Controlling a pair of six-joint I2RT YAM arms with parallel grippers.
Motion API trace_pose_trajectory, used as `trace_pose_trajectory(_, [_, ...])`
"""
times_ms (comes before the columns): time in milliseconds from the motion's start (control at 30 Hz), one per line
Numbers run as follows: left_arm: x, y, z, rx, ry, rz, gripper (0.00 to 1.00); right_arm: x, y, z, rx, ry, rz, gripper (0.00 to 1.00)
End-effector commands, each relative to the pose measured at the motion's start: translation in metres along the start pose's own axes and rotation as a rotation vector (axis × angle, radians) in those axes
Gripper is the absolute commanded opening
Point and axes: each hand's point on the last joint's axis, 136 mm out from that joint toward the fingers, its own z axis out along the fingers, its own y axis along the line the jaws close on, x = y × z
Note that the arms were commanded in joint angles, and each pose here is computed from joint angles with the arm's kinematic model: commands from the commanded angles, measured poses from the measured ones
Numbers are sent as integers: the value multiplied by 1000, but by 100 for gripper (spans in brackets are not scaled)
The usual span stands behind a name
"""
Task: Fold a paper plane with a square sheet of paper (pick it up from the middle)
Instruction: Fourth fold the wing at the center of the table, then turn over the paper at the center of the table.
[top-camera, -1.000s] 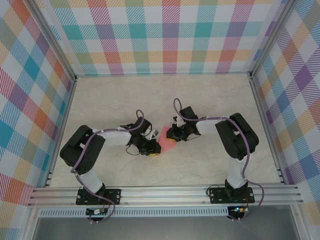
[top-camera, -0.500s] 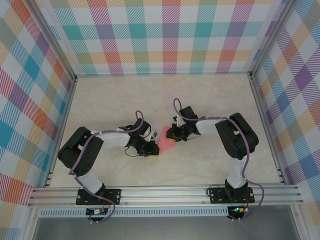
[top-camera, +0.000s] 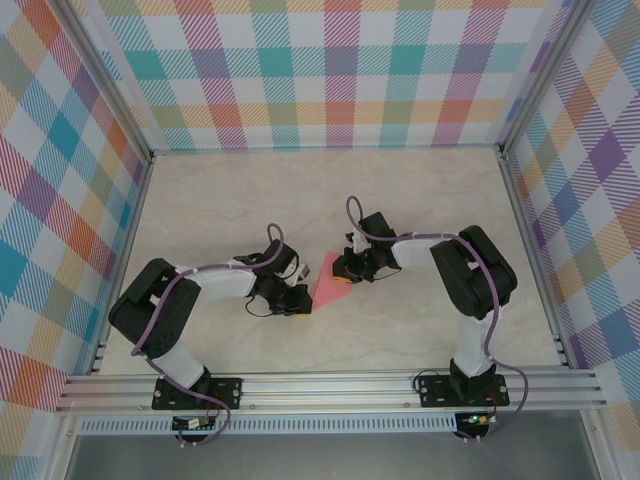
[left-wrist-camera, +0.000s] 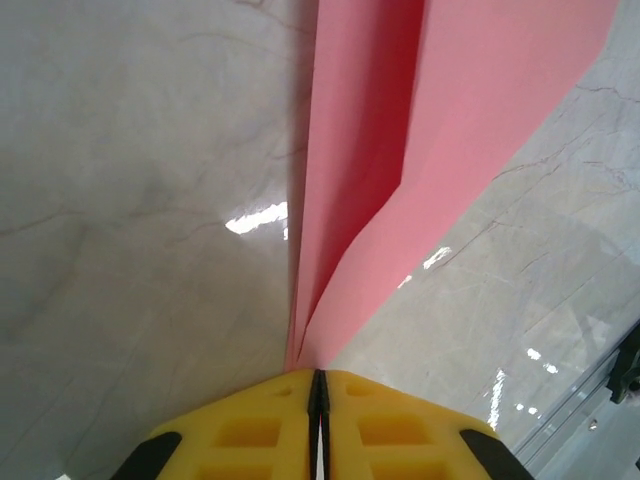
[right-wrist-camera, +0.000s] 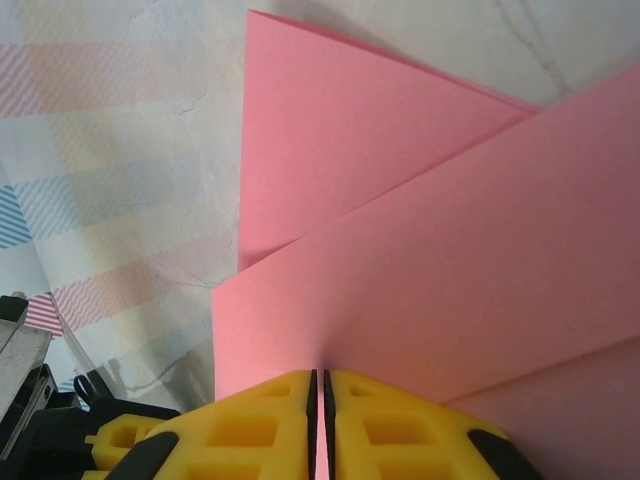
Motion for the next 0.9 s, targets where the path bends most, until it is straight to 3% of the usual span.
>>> trace_pose_trajectory(0, [34, 23, -3, -72, 60, -56, 11, 37, -86, 17, 281, 91, 88, 14])
trace_pose_trajectory(167, [28, 2, -27, 7, -44, -16, 12, 46, -80, 16, 244, 130, 24, 15])
trace_pose_trajectory(333, [12, -3, -62, -56, -182, 5, 16, 61, -62, 12, 187, 193, -90, 16])
trace_pose_trajectory(533, [2, -1, -78, -93, -275, -17, 19, 86, -46, 7, 168, 272, -226, 18])
trace_pose_trajectory(733, [-7, -6, -72, -69, -278, -15, 27, 75, -17, -9, 137, 210, -279, 19])
trace_pose_trajectory(867, [-18, -10, -63, -65, -259, 0, 39, 62, 0, -30, 153, 107, -292, 26])
